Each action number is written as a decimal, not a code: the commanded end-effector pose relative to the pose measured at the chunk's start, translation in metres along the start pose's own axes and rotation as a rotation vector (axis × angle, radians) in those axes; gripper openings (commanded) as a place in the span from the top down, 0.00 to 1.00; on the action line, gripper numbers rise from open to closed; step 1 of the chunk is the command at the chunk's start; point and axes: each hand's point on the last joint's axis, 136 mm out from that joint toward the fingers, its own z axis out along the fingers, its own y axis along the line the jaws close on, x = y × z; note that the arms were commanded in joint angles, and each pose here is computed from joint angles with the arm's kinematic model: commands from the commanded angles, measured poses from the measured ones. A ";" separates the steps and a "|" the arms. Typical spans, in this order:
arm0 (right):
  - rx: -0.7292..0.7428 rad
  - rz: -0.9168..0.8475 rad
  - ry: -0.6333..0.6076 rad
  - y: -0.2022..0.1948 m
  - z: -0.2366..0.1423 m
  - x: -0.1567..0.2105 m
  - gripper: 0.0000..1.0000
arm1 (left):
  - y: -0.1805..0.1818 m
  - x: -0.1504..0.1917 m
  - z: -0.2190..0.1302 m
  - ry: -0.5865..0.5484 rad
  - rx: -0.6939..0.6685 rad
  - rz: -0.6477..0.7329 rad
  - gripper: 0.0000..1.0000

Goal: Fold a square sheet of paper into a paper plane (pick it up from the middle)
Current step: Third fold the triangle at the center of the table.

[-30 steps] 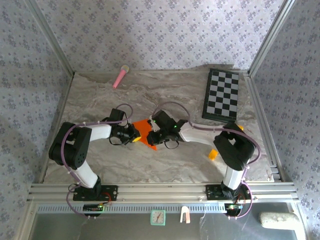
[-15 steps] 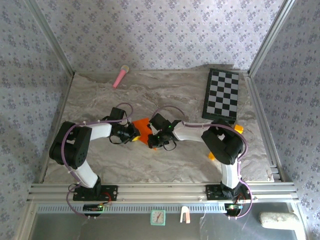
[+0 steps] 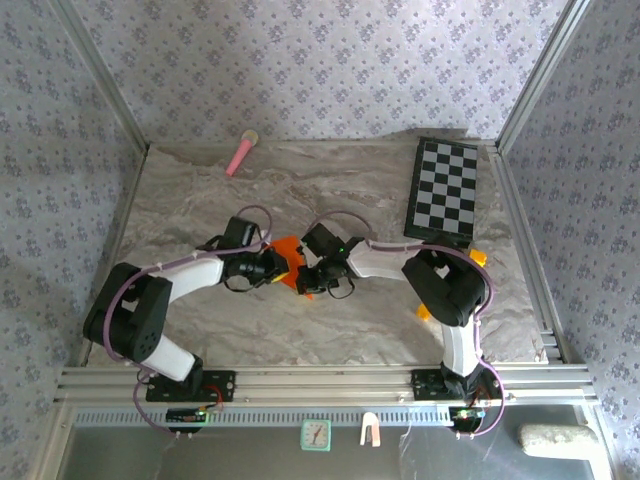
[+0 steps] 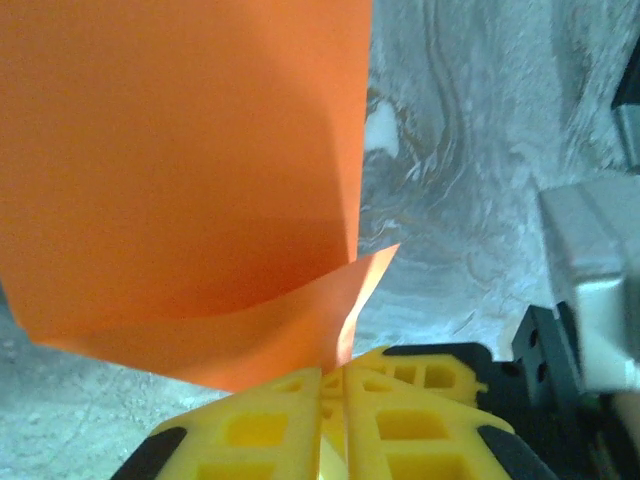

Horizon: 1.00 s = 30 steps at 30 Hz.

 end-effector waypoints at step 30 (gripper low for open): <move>0.123 0.223 0.176 -0.066 0.023 0.074 1.00 | 0.090 -0.024 -0.002 -0.035 -0.255 0.049 0.89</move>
